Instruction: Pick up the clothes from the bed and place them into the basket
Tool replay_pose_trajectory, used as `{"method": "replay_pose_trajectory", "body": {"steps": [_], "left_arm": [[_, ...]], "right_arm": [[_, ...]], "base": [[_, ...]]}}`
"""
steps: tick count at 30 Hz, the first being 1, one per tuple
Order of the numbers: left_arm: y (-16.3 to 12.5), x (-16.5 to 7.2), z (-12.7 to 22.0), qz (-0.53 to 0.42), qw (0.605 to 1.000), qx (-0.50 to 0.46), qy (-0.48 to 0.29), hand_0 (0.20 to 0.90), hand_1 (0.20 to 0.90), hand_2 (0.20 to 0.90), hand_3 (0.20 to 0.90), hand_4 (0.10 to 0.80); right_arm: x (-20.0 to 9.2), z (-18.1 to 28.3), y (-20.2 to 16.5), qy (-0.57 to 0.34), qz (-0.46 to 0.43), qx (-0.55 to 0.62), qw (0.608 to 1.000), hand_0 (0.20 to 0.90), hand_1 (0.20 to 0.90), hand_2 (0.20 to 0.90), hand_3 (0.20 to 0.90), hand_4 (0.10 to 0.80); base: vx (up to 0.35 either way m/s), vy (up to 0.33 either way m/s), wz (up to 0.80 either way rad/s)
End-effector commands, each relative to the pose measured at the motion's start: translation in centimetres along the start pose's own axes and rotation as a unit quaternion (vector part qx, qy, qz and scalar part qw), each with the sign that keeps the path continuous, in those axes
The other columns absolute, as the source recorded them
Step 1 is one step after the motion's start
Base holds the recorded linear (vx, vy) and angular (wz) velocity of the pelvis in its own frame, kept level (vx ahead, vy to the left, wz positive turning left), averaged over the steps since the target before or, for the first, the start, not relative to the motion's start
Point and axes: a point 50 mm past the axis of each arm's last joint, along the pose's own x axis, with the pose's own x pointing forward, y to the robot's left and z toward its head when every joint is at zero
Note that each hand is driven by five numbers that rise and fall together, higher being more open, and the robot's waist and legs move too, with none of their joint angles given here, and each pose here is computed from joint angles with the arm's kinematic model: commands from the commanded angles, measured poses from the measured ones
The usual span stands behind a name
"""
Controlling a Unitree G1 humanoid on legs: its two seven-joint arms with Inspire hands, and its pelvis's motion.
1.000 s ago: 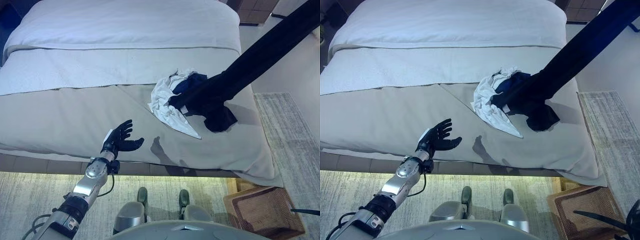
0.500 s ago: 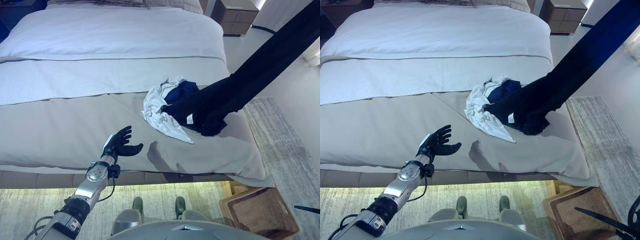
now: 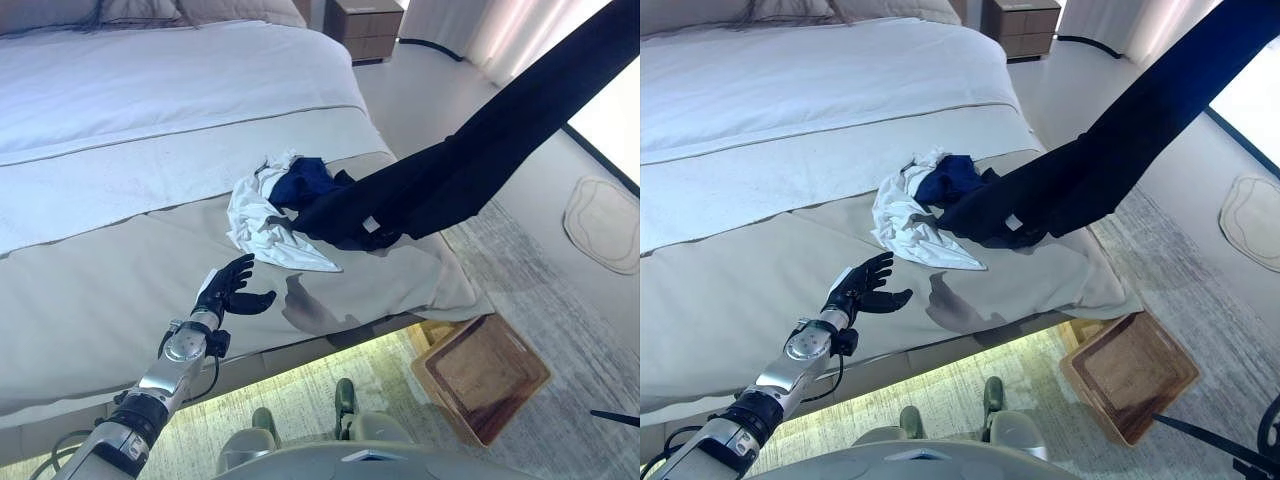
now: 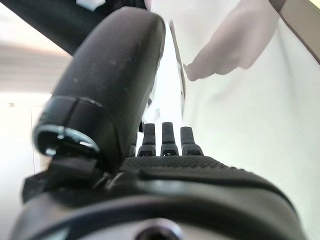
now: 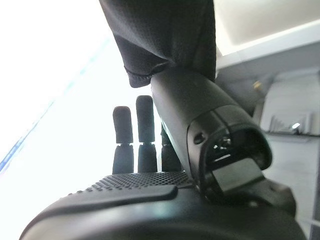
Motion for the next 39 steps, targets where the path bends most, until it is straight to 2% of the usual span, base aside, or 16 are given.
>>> {"method": "replay_pose_trajectory", "body": {"steps": [1, 12, 19, 28, 32, 39], "left_arm": [[0.1, 0.6, 2.5, 0.000, 0.997, 0.023, -0.072, 0.900, 0.900, 0.900, 0.900, 0.800], [0.0, 0.5, 2.1, -0.007, 0.997, 0.039, -0.068, 0.900, 0.900, 0.900, 0.900, 0.800], [0.1, 0.6, 1.8, -0.013, 0.997, 0.037, -0.062, 0.900, 0.900, 0.900, 0.900, 0.800], [-0.4, 0.7, 1.9, -0.017, 0.997, 0.028, -0.064, 0.900, 0.900, 0.900, 0.900, 0.800], [-0.4, 0.7, 1.8, -0.014, 0.997, 0.030, -0.063, 0.900, 0.900, 0.900, 0.900, 0.800], [0.6, 0.6, 1.7, -0.002, 0.998, 0.035, -0.058, 0.900, 0.900, 0.900, 0.900, 0.800]], "right_arm": [[1.1, 3.5, -5.1, -0.068, -0.091, 0.015, 0.993, 0.300, 0.300, 0.300, 0.200, 0.100], [1.6, 1.2, -5.7, -0.039, -0.095, -0.058, 0.993, 0.300, 0.300, 0.300, 0.200, 0.100], [2.0, -0.7, -7.4, -0.023, -0.090, -0.058, 0.994, 0.300, 0.300, 0.300, 0.200, 0.100], [1.3, -1.4, -5.3, -0.055, -0.021, -0.080, 0.995, 0.300, 0.300, 0.300, 0.200, 0.100], [1.2, -2.8, -5.4, -0.044, -0.045, -0.109, 0.992, 0.300, 0.300, 0.300, 0.200, 0.100], [1.8, -5.6, -9.3, 0.030, -0.110, -0.115, 0.987, 0.300, 0.300, 0.300, 0.200, 0.100]], "base": [[0.030, -0.023, -0.05], [0.027, -0.013, -0.12], [0.016, -0.003, -0.14], [0.002, 0.002, -0.12], [-0.006, 0.002, -0.05], [0.001, -0.005, 0.00]]}}
